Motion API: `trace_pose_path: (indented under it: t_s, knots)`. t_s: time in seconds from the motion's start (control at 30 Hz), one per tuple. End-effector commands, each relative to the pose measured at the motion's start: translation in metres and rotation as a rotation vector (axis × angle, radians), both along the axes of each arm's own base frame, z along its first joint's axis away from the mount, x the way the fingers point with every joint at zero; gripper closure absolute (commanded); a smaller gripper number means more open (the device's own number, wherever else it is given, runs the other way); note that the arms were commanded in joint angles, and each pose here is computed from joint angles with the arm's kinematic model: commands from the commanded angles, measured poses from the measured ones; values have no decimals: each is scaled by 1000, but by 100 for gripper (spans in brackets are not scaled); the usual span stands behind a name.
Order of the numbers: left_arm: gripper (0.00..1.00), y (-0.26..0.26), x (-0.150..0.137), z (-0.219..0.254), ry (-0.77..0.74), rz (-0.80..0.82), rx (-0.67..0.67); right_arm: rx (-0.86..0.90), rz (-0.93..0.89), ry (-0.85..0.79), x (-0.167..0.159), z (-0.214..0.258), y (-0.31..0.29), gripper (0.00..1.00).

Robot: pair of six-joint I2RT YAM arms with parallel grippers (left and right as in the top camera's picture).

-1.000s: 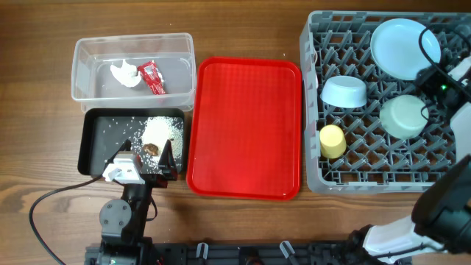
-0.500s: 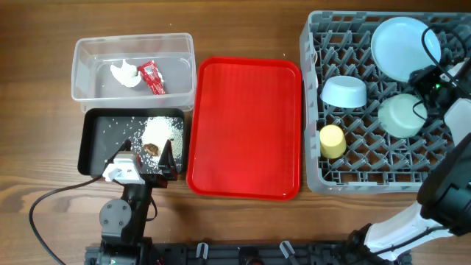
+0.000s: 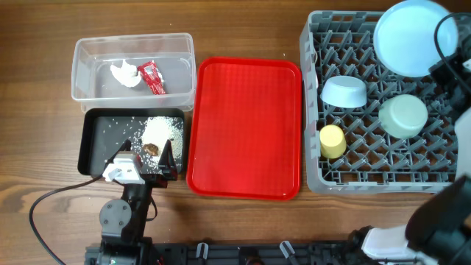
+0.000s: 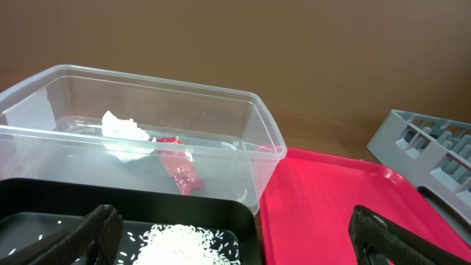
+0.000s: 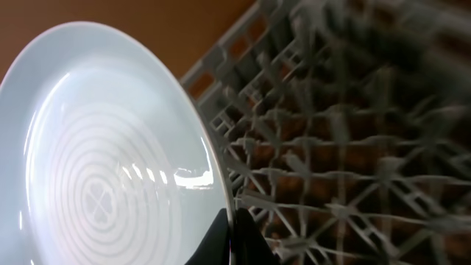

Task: Sort waste into correct bins and load items into the dishwasher rack
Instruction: 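Stand the light-blue plate upright in the back of the rack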

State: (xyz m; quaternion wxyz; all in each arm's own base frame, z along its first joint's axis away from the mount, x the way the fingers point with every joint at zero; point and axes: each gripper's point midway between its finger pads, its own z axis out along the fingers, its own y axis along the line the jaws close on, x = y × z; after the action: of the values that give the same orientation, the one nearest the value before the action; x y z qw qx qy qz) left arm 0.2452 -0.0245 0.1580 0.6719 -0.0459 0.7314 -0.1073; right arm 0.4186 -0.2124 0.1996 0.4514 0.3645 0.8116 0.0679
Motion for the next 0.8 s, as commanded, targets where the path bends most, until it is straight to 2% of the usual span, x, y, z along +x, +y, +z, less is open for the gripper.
trace_pose_path:
  t_s: [0.0, 0.07, 0.13, 0.33, 0.4, 0.53, 0.77]
  knots:
    - [0, 1, 0, 0, -5, 1, 15, -195, -98, 1, -25, 46, -18, 96]
    - [0, 1, 0, -1, -5, 1, 15, -392, -146, 62, -43, 70, -24, 96]
    - [0, 1, 0, -1, -5, 1, 15, -503, -207, 125, -52, 80, -24, 96]
    - [0, 1, 0, 0, -5, 1, 15, -786, -295, 268, -40, 91, 1, 96]
    - [0, 1, 0, -1, -5, 1, 15, -879, -253, 296, -24, 91, 9, 96]
    - [0, 1, 0, -1, -5, 1, 15, -993, -207, 375, -2, 76, 8, 96]
    - [0, 1, 0, -1, -5, 1, 15, -1013, -147, 453, 16, 37, 9, 96]
